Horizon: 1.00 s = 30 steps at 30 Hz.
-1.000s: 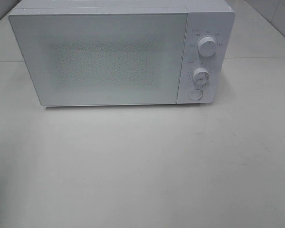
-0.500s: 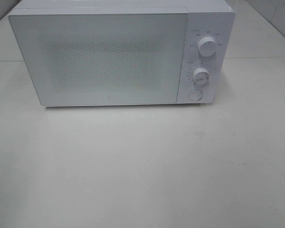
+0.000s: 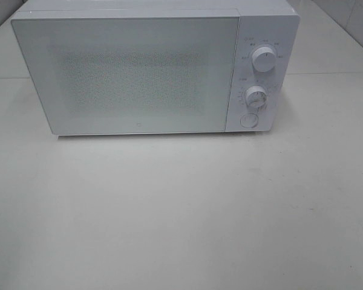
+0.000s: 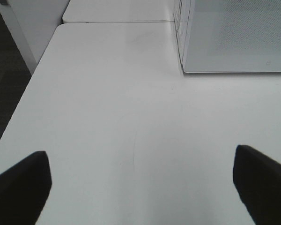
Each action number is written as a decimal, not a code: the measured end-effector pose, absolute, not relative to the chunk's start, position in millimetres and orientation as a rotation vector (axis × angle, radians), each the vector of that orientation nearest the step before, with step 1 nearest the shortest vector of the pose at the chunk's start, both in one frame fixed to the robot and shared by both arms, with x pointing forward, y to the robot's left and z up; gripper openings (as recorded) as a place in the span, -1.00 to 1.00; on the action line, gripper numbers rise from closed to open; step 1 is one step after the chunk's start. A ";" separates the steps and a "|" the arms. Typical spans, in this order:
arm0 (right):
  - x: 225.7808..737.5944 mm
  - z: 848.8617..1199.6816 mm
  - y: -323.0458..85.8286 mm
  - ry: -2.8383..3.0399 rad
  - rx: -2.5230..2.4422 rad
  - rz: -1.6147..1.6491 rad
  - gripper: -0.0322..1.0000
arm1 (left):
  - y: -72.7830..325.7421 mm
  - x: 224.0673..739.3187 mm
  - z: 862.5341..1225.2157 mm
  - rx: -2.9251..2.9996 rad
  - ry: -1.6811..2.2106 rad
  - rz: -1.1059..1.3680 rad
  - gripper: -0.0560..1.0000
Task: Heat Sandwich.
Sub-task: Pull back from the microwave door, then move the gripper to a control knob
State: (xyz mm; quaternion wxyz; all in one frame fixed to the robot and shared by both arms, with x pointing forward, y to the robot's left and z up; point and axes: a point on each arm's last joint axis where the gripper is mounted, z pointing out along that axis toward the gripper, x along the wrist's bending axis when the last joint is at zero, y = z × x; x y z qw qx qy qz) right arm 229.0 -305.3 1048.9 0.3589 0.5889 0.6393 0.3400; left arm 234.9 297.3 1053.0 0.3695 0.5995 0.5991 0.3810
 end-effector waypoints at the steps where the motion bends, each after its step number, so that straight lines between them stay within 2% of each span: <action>1: 229.0 1048.9 -305.3 1.649 1.519 0.877 0.53 | 297.3 234.9 1053.0 1.538 1.537 0.978 0.98; 30: 229.0 1048.9 -305.3 1.649 1.519 0.877 0.53 | 297.3 235.0 1053.1 1.538 1.537 0.978 0.98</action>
